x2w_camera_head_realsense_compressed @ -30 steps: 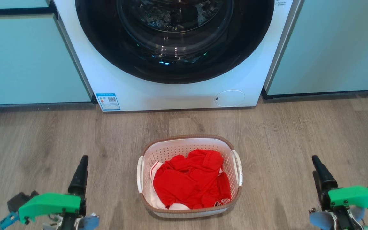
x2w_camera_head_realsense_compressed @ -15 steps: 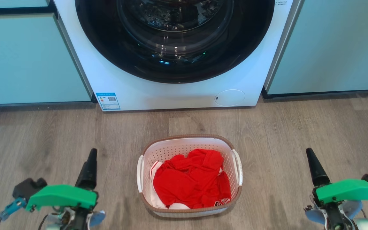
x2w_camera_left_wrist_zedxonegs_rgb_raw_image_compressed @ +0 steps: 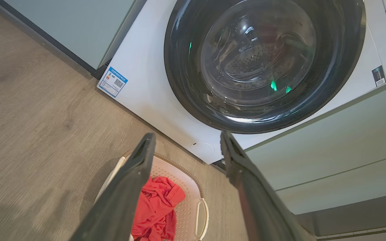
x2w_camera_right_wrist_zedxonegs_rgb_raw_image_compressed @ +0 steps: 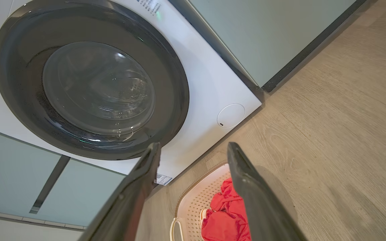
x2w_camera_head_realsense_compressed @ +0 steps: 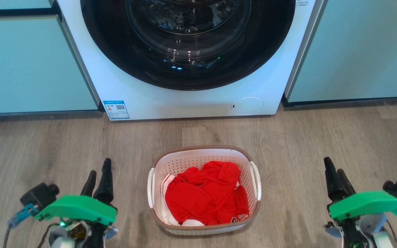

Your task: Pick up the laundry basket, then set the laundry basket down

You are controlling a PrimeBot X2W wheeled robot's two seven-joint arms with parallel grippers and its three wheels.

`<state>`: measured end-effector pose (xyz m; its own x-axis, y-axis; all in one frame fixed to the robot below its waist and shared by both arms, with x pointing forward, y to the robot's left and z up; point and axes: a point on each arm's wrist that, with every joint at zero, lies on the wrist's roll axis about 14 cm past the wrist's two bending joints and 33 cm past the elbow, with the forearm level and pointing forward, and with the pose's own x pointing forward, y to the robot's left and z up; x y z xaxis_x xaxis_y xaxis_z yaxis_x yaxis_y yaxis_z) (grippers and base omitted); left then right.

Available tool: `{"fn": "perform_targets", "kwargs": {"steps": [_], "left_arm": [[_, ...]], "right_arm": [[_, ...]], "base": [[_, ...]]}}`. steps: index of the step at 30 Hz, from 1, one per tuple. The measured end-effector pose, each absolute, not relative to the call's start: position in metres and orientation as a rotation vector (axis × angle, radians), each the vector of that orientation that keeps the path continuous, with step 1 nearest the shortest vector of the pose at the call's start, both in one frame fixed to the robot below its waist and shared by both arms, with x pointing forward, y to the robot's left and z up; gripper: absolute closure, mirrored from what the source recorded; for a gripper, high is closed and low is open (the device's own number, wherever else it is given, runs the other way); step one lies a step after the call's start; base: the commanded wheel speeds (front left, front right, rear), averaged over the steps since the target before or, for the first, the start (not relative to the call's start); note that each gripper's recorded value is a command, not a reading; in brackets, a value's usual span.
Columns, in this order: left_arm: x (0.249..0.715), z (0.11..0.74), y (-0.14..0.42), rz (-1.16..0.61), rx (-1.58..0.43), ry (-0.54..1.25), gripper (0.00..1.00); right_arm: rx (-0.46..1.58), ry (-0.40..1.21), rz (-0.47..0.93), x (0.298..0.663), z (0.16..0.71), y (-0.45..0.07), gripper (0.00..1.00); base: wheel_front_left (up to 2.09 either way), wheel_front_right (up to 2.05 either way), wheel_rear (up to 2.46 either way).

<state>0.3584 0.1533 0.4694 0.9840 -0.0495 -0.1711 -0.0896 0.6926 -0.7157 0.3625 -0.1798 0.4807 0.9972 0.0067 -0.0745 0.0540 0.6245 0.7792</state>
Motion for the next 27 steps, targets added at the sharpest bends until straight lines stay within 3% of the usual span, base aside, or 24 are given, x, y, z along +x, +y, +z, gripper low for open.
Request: {"fn": "perform_targets", "kwargs": {"steps": [27], "left_arm": [[0.353,0.484,0.146,-0.010,-0.439,0.112,0.00]], "right_arm": [[0.563,-0.011,0.045,0.362,0.504,-0.169,0.00]], "base": [[0.00,0.00,0.00]]}}
